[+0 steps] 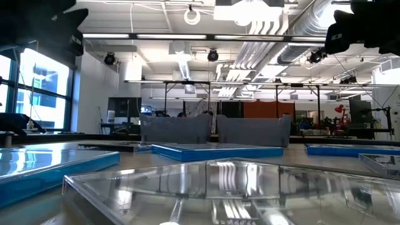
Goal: Pick & place jewel cases by type
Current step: Put the top black cd case into the left black bin
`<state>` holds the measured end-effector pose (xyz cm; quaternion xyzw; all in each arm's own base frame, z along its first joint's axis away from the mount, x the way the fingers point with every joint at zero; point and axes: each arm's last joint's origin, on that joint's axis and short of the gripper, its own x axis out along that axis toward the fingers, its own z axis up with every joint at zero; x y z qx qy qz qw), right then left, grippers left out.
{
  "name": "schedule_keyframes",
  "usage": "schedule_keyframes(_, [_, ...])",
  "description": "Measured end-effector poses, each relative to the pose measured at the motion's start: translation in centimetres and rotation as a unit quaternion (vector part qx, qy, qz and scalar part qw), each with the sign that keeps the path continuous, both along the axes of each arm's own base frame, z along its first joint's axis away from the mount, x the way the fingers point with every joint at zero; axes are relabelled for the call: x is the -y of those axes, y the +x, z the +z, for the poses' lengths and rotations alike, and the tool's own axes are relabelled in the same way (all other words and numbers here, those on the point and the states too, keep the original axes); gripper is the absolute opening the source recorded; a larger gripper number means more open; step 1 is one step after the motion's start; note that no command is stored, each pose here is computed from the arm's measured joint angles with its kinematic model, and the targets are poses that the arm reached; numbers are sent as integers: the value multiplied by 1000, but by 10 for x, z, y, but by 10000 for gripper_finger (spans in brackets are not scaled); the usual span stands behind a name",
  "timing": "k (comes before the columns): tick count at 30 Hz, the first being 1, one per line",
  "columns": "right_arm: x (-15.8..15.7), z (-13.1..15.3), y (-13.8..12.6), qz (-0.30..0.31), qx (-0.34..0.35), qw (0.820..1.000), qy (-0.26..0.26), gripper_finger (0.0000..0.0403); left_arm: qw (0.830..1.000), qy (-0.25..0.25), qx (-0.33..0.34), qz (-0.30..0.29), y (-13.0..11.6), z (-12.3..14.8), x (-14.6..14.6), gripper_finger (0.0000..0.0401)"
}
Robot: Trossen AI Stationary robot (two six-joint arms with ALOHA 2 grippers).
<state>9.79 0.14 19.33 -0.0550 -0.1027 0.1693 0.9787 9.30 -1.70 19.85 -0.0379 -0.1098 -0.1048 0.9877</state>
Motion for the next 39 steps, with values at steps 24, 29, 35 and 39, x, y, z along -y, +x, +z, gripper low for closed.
schedule_keyframes(24, [0,0,0,0,0,1000,0,119,988,16,-100,120,-9,16,-9,119])
schedule_keyframes(29, [0,0,0,0,0,1000,0,119,985,25,-91,143,-12,25,-10,119])
schedule_keyframes(35, [0,0,0,0,0,1000,0,119,977,32,-122,174,-15,28,-13,119])
schedule_keyframes(39, [0,0,0,0,0,1000,0,119,975,33,-127,177,-13,32,-12,119])
